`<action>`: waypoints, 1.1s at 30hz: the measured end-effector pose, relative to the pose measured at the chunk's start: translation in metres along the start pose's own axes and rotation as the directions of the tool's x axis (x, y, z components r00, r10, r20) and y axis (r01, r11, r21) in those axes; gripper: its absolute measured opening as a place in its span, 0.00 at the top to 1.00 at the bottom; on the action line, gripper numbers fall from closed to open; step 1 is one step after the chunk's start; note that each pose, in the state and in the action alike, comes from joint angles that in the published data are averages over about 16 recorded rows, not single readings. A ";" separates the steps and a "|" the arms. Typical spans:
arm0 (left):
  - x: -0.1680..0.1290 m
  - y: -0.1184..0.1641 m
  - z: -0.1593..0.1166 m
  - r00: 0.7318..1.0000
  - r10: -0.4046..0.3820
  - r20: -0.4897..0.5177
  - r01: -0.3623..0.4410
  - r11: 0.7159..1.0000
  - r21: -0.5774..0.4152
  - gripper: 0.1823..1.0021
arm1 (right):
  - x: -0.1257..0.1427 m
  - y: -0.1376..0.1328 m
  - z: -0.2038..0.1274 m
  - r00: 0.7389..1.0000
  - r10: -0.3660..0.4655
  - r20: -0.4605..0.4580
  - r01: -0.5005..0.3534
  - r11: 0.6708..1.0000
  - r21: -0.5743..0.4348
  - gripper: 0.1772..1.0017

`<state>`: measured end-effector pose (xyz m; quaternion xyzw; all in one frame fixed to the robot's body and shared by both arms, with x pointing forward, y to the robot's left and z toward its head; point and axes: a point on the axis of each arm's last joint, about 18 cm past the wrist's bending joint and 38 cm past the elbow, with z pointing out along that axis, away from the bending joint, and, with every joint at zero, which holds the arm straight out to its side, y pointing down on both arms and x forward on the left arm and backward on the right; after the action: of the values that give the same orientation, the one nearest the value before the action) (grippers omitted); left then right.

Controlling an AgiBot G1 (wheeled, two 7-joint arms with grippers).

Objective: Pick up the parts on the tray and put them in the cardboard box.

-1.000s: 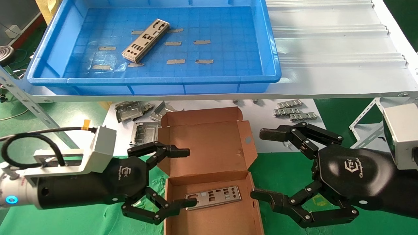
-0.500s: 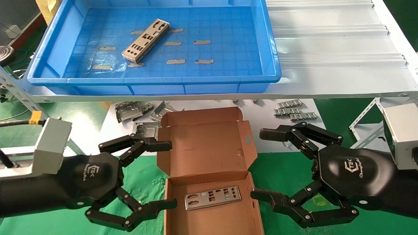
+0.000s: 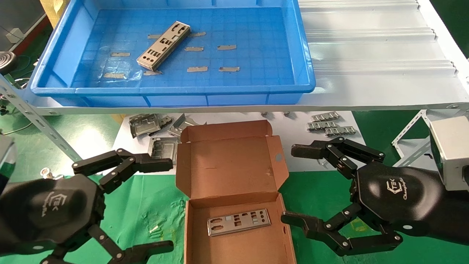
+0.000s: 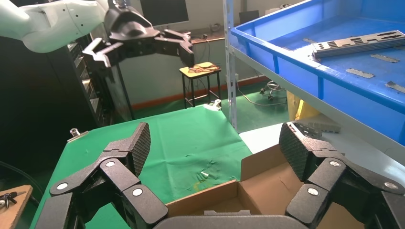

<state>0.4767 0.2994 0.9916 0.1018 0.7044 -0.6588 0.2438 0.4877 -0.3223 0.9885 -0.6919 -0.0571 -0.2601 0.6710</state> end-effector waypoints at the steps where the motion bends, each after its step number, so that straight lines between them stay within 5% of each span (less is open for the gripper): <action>1: 0.001 -0.001 -0.001 1.000 0.001 -0.001 -0.001 1.000 0.000 0.00 | 0.000 0.000 0.000 1.000 0.000 0.000 0.000 1.000 0.000 0.00; 33: 0.001 -0.001 -0.001 1.000 0.000 0.000 0.000 1.000 0.000 0.00 | 0.000 0.000 0.000 1.000 0.000 0.000 0.000 1.000 0.000 0.00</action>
<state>0.4754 0.2999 0.9919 0.1017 0.7047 -0.6586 0.2435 0.4878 -0.3223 0.9885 -0.6919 -0.0570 -0.2601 0.6711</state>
